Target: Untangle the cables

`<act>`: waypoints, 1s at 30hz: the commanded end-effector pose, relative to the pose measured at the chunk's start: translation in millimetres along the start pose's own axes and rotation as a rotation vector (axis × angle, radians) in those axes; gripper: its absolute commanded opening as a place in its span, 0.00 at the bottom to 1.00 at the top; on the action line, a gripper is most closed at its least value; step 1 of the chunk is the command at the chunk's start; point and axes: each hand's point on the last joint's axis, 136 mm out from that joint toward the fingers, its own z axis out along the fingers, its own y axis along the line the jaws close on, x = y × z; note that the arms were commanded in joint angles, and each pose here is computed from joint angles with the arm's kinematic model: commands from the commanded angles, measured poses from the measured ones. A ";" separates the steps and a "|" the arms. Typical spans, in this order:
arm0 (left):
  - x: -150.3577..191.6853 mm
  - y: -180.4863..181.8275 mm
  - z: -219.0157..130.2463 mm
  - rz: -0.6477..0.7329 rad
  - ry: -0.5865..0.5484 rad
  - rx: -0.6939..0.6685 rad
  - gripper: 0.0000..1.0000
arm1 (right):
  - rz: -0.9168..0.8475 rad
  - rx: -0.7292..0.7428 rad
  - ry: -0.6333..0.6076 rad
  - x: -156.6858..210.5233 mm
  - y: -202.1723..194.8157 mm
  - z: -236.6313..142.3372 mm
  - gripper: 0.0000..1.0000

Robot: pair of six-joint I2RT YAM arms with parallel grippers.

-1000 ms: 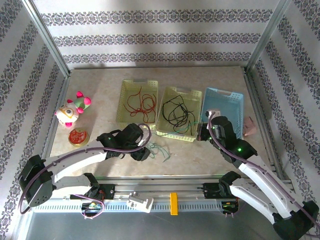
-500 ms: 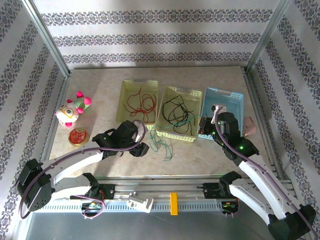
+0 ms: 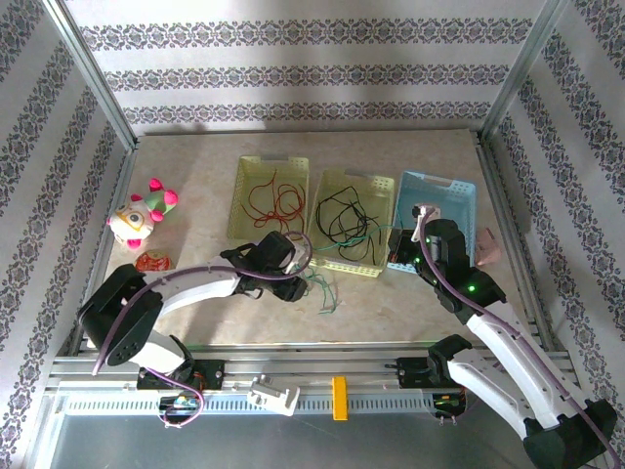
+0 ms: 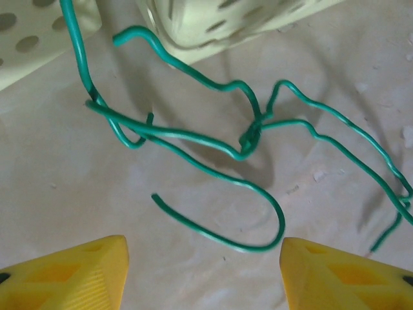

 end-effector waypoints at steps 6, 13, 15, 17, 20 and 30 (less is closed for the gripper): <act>-2.8 7.1 17.8 -0.025 0.022 -0.096 0.54 | -0.003 -0.021 -0.063 -17.9 5.3 -15.4 0.00; 33.3 34.3 13.3 -0.099 0.128 -0.270 0.12 | 0.010 -0.005 -0.104 -23.6 1.0 -22.2 0.00; 38.8 48.9 5.7 -0.120 0.131 -0.357 0.00 | 0.018 0.011 -0.122 -25.6 -2.6 -24.8 0.00; 37.7 59.3 -4.4 -0.126 0.112 -0.423 0.00 | 0.026 0.031 -0.138 -27.4 -7.1 -27.4 0.00; 23.4 63.5 -25.5 -0.122 0.022 -0.452 0.00 | 0.043 0.075 -0.157 -30.0 -17.0 -31.6 0.00; -17.3 64.4 -104.0 -0.133 -0.386 -0.421 0.00 | 0.153 0.319 -0.228 -30.8 -71.9 -52.4 0.00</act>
